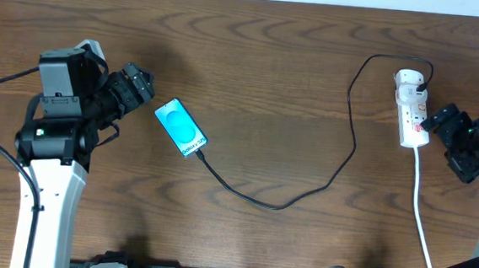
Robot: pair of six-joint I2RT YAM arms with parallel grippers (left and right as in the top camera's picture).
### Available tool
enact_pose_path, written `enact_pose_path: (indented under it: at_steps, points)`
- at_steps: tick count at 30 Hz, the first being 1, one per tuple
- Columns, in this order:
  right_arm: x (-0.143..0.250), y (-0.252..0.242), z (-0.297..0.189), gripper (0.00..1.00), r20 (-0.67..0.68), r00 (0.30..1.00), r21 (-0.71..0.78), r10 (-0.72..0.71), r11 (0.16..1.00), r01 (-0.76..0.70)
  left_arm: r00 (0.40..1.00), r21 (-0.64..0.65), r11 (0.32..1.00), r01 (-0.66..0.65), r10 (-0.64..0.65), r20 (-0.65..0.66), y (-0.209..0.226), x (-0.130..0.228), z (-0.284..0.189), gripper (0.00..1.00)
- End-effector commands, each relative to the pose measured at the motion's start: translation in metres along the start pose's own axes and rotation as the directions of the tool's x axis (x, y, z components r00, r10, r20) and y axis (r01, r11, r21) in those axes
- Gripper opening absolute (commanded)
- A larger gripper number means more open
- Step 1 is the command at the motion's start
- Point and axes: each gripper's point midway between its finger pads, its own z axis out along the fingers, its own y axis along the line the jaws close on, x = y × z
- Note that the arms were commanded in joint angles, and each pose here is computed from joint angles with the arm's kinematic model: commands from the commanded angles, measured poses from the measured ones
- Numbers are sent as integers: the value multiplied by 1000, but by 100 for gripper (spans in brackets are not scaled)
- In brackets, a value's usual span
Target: Plug charger to phone and switch on socket
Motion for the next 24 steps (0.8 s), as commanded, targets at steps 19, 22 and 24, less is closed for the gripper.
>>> enact_pose_path:
  at_steps: [19, 22, 24]
  points:
    - [-4, -37, 42, 99, -162, 979, 47, 127, 992, -121, 1000, -17, 1000, -5, 5, 5, 4, -2, 1, 90]
    - [-9, -41, 41, 99, -147, 979, 44, 140, 990, -135, 1000, -17, 1000, -5, 5, 5, 4, -2, 1, 90]
    - [-15, -42, 39, 99, -131, 981, 39, 146, 989, -142, 1000, -17, 1000, -10, 10, 5, 4, -2, 1, 90]
